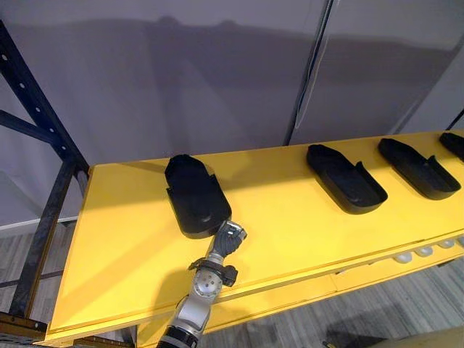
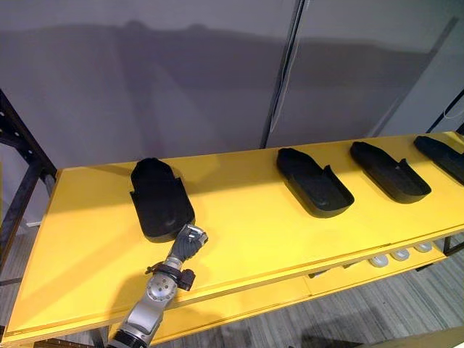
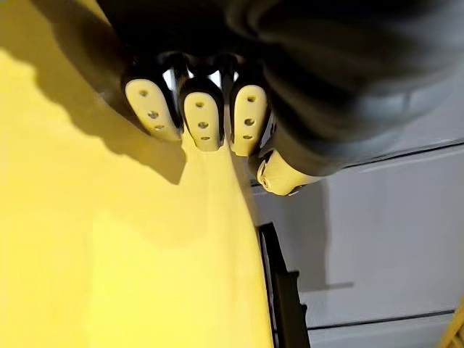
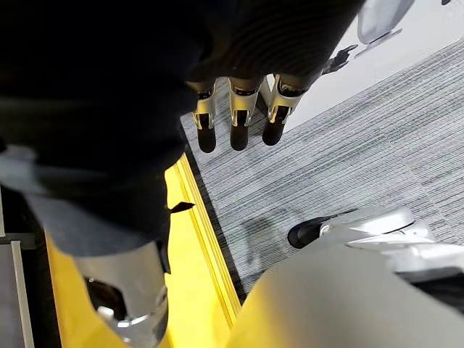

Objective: Walk over and take plastic housings, then place them on the shelf

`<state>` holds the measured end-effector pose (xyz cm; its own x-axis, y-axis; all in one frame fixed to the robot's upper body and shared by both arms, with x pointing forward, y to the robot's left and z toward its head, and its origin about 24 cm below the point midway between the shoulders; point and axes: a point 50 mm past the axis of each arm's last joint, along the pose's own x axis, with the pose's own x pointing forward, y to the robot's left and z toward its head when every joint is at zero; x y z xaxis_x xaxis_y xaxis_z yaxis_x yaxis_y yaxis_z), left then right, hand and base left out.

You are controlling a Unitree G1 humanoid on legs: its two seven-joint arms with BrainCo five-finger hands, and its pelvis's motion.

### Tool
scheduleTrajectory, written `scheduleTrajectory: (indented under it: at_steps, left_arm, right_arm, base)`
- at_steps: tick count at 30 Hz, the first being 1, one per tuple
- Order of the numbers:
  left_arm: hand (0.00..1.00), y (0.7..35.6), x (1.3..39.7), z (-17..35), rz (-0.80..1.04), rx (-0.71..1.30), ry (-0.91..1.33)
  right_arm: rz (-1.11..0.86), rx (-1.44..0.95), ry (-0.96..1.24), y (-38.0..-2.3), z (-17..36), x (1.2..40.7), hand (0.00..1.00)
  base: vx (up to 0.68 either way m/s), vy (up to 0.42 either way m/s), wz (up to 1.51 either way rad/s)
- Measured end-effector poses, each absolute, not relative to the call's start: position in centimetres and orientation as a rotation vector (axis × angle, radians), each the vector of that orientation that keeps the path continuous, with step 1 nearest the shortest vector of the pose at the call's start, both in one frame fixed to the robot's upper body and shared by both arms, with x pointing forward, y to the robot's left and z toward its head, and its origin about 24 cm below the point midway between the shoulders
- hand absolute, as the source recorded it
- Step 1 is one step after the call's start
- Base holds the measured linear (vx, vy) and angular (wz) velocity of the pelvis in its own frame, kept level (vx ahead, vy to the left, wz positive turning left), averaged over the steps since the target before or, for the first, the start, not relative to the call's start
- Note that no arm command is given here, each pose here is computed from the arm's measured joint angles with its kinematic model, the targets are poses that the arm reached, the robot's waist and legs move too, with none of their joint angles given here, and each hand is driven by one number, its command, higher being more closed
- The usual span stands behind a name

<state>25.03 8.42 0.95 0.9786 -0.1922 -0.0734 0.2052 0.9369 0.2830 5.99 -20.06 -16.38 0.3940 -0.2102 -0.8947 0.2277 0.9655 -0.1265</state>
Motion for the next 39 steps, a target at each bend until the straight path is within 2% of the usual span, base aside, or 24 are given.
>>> scheduleTrajectory:
  at_steps: [16,33,36,39]
  left_arm:
    - [1.00,11.0,25.6,1.0,-0.060,0.300,0.046]
    - [1.00,11.9,25.7,1.2,-0.003,0.311,0.048]
    - [1.00,11.7,25.0,2.2,-0.013,0.301,0.006]
    - [1.00,11.2,24.2,5.8,-0.017,0.244,-0.148]
  right_arm:
    - [-0.259,0.009,1.133,-19.8,-16.4,6.1,0.00]
    - [-0.259,0.010,1.133,-19.7,-16.4,6.1,0.00]
    - [-0.258,0.010,1.131,-19.7,-16.4,6.2,0.00]
    - [-0.259,0.011,1.143,-19.7,-16.5,5.9,0.00]
  base:
    - [-0.02,0.004,0.05]
    - [-0.01,0.001,0.00]
    - [0.00,0.000,0.00]
    - [0.00,0.000,0.05]
